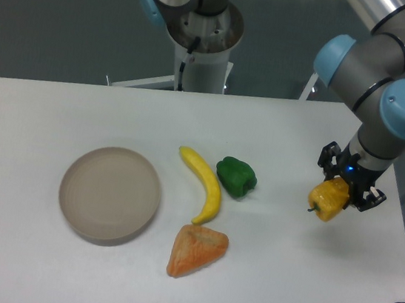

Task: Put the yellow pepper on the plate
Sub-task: 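Hold the yellow pepper in the gripper and lift it slightly, then carry the yellow pepper over the banana toward the round plate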

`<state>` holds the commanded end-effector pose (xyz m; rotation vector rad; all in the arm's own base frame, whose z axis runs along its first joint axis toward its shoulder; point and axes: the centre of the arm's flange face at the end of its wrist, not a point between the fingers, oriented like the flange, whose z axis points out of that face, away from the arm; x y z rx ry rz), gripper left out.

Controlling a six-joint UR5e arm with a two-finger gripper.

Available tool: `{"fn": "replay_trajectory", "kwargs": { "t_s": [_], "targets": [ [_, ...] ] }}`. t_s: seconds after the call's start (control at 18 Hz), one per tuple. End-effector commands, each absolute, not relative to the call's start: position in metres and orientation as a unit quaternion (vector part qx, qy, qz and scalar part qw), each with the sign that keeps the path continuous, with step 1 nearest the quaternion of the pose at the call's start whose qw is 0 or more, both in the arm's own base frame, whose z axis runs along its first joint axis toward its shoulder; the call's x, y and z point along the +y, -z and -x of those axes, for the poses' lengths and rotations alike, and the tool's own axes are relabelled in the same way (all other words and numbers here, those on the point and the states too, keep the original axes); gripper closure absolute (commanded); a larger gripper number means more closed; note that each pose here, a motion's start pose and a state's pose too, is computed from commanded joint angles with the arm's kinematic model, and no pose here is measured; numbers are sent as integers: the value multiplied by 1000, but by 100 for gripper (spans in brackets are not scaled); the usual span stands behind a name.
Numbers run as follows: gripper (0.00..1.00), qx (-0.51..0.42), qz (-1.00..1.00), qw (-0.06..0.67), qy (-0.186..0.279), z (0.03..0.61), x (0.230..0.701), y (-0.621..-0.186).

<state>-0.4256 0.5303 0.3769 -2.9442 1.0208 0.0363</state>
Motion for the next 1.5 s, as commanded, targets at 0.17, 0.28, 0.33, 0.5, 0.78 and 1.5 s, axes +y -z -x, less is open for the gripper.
{"fn": "replay_trajectory", "kwargs": {
  "t_s": [0.17,0.28,0.33,0.5,0.78,1.5],
  "targets": [
    [88,329,944,13,-11,426,531,-377],
    [88,328,945,16,-17,422,533,-384],
    [89,336,941,16,-22,408,540,-392],
    [90,335,942,25,-24,361,560,-404],
    [90,331,943,32,-19,278,590,-410],
    [89,365,930,-4,45,69,616,-348]
  ]
}}
